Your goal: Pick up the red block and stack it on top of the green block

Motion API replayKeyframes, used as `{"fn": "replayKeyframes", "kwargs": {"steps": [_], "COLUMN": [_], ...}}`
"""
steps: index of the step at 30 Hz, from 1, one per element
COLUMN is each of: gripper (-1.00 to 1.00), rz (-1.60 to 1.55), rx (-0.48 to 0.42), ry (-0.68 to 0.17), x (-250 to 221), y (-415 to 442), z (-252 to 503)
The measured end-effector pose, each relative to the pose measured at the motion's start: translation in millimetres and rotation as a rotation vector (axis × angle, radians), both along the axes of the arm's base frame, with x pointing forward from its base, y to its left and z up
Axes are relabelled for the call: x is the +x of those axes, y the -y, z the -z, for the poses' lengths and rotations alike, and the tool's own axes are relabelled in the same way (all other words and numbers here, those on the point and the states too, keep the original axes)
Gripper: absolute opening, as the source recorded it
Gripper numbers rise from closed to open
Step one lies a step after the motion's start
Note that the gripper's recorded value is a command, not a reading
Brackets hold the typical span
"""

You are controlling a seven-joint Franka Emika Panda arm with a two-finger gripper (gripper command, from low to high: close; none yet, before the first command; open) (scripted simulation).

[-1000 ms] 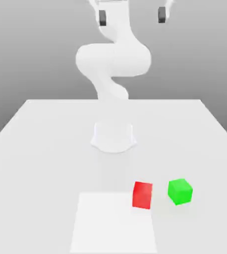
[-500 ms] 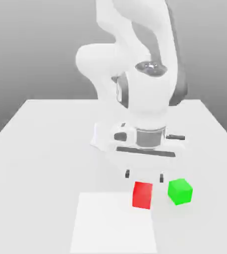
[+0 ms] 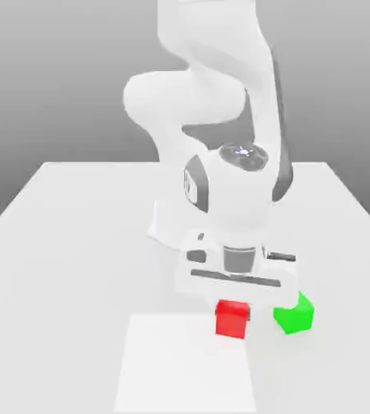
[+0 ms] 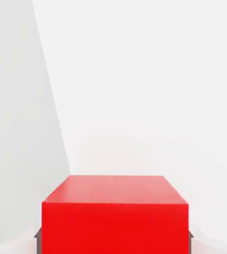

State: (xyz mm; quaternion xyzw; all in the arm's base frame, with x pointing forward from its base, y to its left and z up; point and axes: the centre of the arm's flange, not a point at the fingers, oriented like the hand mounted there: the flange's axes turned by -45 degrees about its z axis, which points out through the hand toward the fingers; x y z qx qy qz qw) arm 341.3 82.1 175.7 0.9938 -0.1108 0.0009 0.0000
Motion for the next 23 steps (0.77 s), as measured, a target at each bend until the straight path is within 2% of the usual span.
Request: {"fn": "replayKeyframes", "kwargs": {"steps": [4, 12, 20, 21, 23], "gripper": [-1.0, -1.0, -1.0, 1.0, 1.0], "rz": [-0.001, 0.127, 0.153, 0.151, 0.151], "rx": [0.001, 0.004, -0.001, 0.0, 0.0], "ry": [0.0, 0.0, 0.002, 0.001, 0.001], "x": [-2.9, -27.0, -31.9, -33.0, -33.0], "y": [-7.8, -97.4, -112.1, -112.4, -112.4], "z": [-31.7, -66.8, -12.7, -7.1, -7.1]}}
